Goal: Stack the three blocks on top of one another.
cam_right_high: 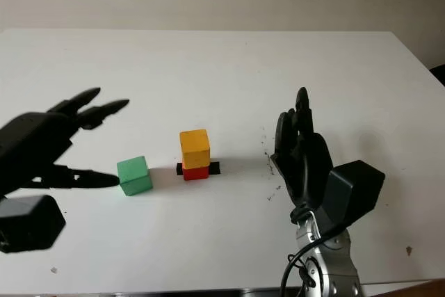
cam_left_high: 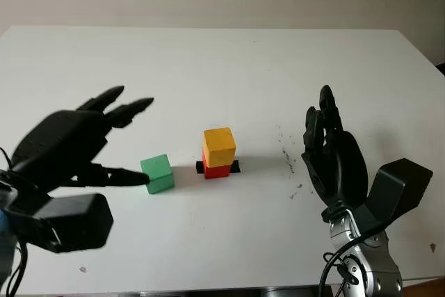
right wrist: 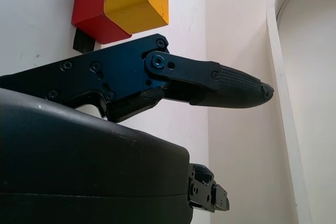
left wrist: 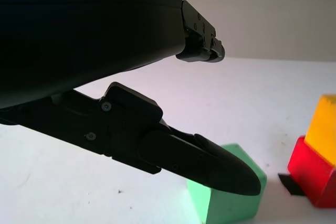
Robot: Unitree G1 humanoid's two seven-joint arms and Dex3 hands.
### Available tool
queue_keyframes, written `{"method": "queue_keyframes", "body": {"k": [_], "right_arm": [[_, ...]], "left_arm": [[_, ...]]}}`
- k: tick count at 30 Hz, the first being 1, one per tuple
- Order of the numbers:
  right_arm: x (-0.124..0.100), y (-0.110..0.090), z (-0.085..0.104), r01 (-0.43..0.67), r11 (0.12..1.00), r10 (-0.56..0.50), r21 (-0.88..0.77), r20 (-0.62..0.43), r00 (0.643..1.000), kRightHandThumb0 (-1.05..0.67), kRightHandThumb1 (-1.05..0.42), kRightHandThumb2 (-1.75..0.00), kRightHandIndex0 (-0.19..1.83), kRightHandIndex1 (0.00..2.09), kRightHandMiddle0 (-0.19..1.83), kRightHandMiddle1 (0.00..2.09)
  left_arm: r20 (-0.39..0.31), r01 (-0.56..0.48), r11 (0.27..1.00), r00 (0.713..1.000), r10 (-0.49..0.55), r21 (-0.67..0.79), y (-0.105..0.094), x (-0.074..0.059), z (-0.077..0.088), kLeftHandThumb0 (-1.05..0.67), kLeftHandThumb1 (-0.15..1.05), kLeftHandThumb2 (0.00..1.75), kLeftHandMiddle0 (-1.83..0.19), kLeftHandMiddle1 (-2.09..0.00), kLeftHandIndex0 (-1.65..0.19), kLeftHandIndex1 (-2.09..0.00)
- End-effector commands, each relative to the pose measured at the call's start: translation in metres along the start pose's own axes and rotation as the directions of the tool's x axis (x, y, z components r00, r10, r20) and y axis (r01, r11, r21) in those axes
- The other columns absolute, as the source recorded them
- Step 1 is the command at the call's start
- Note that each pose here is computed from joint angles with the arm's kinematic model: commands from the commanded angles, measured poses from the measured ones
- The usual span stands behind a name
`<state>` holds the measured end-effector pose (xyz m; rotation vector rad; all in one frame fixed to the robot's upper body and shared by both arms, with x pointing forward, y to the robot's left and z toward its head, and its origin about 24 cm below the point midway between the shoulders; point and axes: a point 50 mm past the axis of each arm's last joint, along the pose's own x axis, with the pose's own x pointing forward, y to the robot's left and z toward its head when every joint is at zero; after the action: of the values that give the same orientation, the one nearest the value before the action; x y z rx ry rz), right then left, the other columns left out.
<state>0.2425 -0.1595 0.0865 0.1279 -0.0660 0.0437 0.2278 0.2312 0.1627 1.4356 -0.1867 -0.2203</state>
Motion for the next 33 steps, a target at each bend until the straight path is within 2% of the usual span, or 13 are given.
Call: {"method": "queue_keyframes", "body": {"k": [1, 8, 12, 20, 26, 27, 29, 31, 33], "right_arm": [[-0.001, 0.000, 0.004, 0.001, 1.000, -0.001, 0.005, 0.021, 1.000, -0.71, -1.05, -0.61, -0.19, 0.00, -0.19, 0.00], [-0.001, -0.001, 0.004, -0.007, 1.000, 0.007, 0.000, 0.016, 1.000, -0.70, -1.05, -0.60, -0.19, 0.00, -0.19, 0.00], [-0.001, -0.001, 0.004, -0.010, 1.000, 0.010, 0.006, 0.014, 1.000, -0.68, -1.05, -0.59, -0.19, 0.00, -0.19, 0.00], [-0.001, -0.001, 0.003, -0.019, 0.999, 0.019, 0.034, -0.002, 1.000, -0.69, -1.05, -0.57, -0.19, 0.00, -0.19, 0.00], [0.000, -0.001, 0.002, -0.022, 0.999, 0.022, 0.045, -0.003, 1.000, -0.68, -1.05, -0.56, -0.19, 0.00, -0.19, 0.00], [0.000, -0.001, 0.002, -0.024, 0.999, 0.024, 0.046, -0.004, 1.000, -0.68, -1.05, -0.56, -0.19, 0.00, -0.19, 0.00], [0.000, -0.001, 0.002, -0.026, 0.998, 0.027, 0.050, -0.009, 1.000, -0.68, -1.05, -0.56, -0.19, 0.00, -0.19, 0.00], [0.000, -0.001, 0.002, -0.030, 0.998, 0.031, 0.057, -0.012, 0.999, -0.67, -1.05, -0.55, -0.19, 0.00, -0.19, 0.00], [0.000, -0.001, 0.002, -0.034, 0.998, 0.034, 0.061, -0.009, 0.999, -0.66, -1.05, -0.55, -0.19, 0.00, -0.19, 0.00]], "left_arm": [[0.009, 0.008, 1.000, 1.000, -0.008, 0.006, -0.004, 0.000, 0.006, -0.92, 1.03, 0.07, -0.01, -0.04, -0.19, -0.04], [-0.007, 0.055, 0.998, 0.998, -0.055, 0.041, -0.020, 0.000, 0.012, -0.93, 1.05, 0.08, 0.00, -0.05, -0.21, -0.05], [-0.013, 0.076, 0.997, 0.997, -0.076, 0.032, -0.025, -0.001, 0.012, -0.91, 1.01, 0.06, 0.02, -0.04, -0.20, -0.04], [-0.063, 0.005, 0.993, 0.998, 0.003, 0.114, -0.040, 0.004, 0.013, -0.89, 1.05, 0.09, -0.05, -0.07, -0.27, -0.08], [-0.074, -0.021, 0.992, 0.997, 0.030, 0.124, -0.047, 0.008, 0.013, -0.80, 1.05, 0.08, -0.13, -0.08, -0.42, -0.17], [-0.073, -0.020, 0.993, 0.997, 0.028, 0.116, -0.048, 0.008, 0.012, -0.79, 1.05, 0.08, -0.15, -0.07, -0.41, -0.27], [-0.070, -0.019, 0.994, 0.997, 0.027, 0.112, -0.049, 0.009, 0.012, -0.77, 1.05, 0.08, -0.17, -0.06, -0.19, -0.83], [-0.070, -0.019, 0.993, 0.997, 0.027, 0.114, -0.049, 0.010, 0.012, -0.76, 1.05, 0.07, -0.19, -0.06, -0.11, -1.08], [-0.073, -0.010, 0.993, 0.997, 0.019, 0.116, -0.049, 0.010, 0.012, -0.76, 1.05, 0.07, -0.20, -0.06, -0.09, -1.17]]}}
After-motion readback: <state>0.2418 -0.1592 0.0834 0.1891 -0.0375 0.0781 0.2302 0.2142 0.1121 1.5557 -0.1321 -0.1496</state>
